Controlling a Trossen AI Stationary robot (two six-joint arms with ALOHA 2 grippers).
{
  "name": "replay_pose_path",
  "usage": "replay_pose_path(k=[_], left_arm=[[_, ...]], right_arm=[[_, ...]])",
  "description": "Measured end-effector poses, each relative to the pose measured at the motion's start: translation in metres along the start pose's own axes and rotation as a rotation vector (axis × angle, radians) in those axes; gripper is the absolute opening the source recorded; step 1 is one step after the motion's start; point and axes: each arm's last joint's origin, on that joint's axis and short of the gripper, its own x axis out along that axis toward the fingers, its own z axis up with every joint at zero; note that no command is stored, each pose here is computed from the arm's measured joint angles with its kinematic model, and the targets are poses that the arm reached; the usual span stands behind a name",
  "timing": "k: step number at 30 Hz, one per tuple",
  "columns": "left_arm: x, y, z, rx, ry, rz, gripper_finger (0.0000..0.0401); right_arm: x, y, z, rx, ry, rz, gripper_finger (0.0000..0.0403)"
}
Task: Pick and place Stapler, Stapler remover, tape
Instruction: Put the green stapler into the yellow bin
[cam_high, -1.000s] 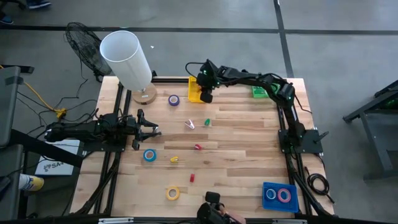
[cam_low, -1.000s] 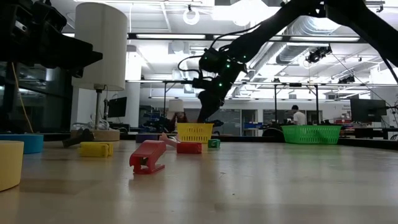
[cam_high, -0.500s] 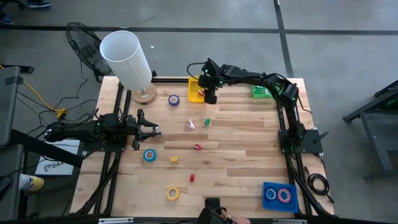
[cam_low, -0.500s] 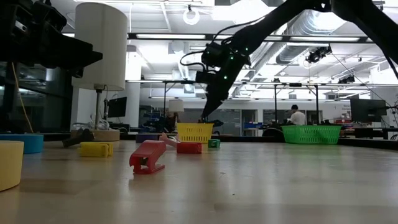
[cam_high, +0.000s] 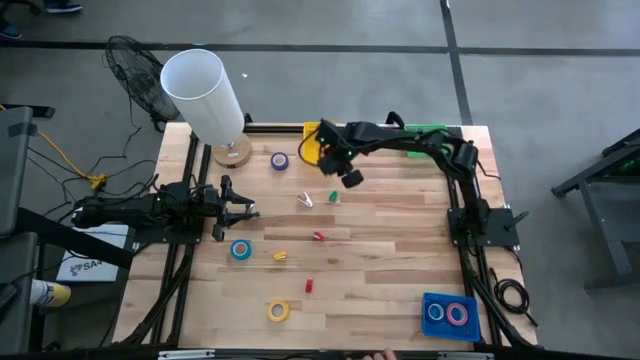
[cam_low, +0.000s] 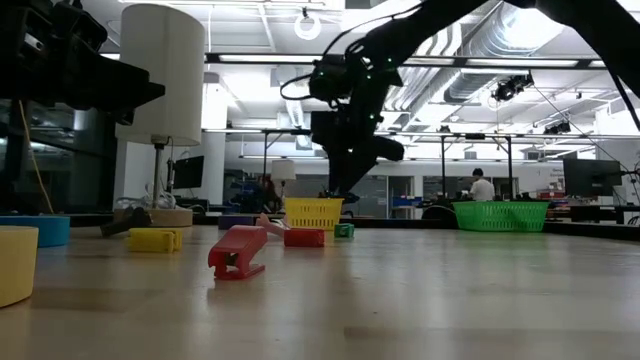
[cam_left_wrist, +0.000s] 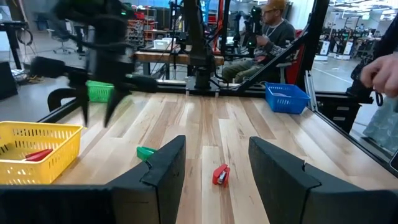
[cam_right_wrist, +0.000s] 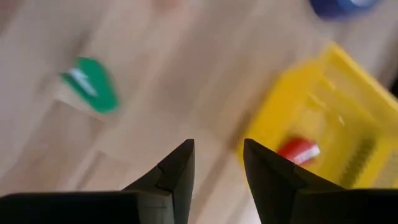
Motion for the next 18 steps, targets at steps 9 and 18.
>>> replay_pose_path(k=[9, 18], left_arm=[[0.000, 0.000, 0.000, 0.000, 0.000, 0.000, 0.0175], [0.000, 0.000, 0.000, 0.000, 0.000, -0.001, 0.0175]], right_arm=[[0.000, 0.032, 0.030, -0.212, 0.005, 0.089, 0.0129], [0.000, 0.039, 0.033, -0.269, -0.004, 0.132, 0.0129]])
